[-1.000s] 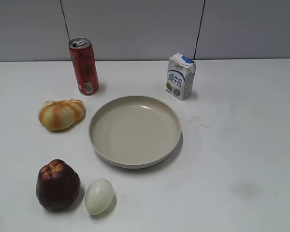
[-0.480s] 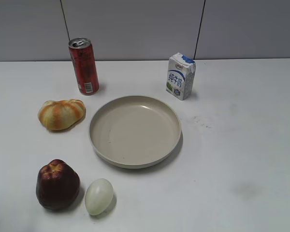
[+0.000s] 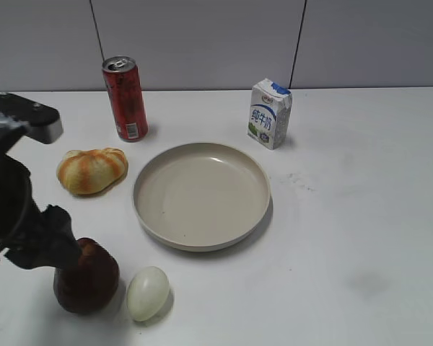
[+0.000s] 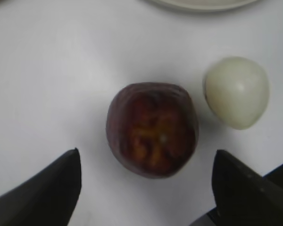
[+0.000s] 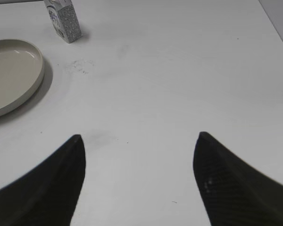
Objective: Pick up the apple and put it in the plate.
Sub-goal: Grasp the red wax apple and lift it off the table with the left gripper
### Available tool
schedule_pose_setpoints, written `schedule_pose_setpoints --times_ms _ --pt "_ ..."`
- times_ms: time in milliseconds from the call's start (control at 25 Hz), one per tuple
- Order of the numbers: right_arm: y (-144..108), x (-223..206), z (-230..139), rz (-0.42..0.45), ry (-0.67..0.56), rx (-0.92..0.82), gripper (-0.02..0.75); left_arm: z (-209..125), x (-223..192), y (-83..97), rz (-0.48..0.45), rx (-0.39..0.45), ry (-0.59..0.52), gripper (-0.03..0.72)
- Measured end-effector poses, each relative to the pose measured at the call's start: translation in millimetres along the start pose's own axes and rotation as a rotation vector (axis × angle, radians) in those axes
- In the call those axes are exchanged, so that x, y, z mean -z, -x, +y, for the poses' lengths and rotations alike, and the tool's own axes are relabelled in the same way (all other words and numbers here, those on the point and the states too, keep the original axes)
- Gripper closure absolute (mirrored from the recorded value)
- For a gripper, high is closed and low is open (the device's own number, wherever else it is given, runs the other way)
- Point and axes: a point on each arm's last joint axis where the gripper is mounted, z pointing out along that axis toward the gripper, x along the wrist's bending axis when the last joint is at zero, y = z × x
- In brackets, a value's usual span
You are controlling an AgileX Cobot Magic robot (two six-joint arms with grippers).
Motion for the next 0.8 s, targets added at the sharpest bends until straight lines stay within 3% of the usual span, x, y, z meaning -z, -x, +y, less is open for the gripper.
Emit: schedule_pose_setpoints --times_ms 280,440,520,800 --pt "0.0 0.0 0.0 0.0 0.0 0.0 0.167 5.6 -37.5 -5.3 0.0 -0.002 -0.081 0.026" --pt "0.0 0.0 0.0 0.0 0.0 0.0 0.167 7.6 -45.9 -6.8 0.004 0.002 -0.083 0.088" --pt "0.0 0.0 0.0 0.0 0.0 0.0 0.167 7.8 -46.0 -6.9 0.005 0.002 -0.081 0.132" --pt "0.0 0.0 0.0 0.0 0.0 0.0 0.167 29.7 -20.5 -3.4 -0.012 -0.016 -0.077 0.132"
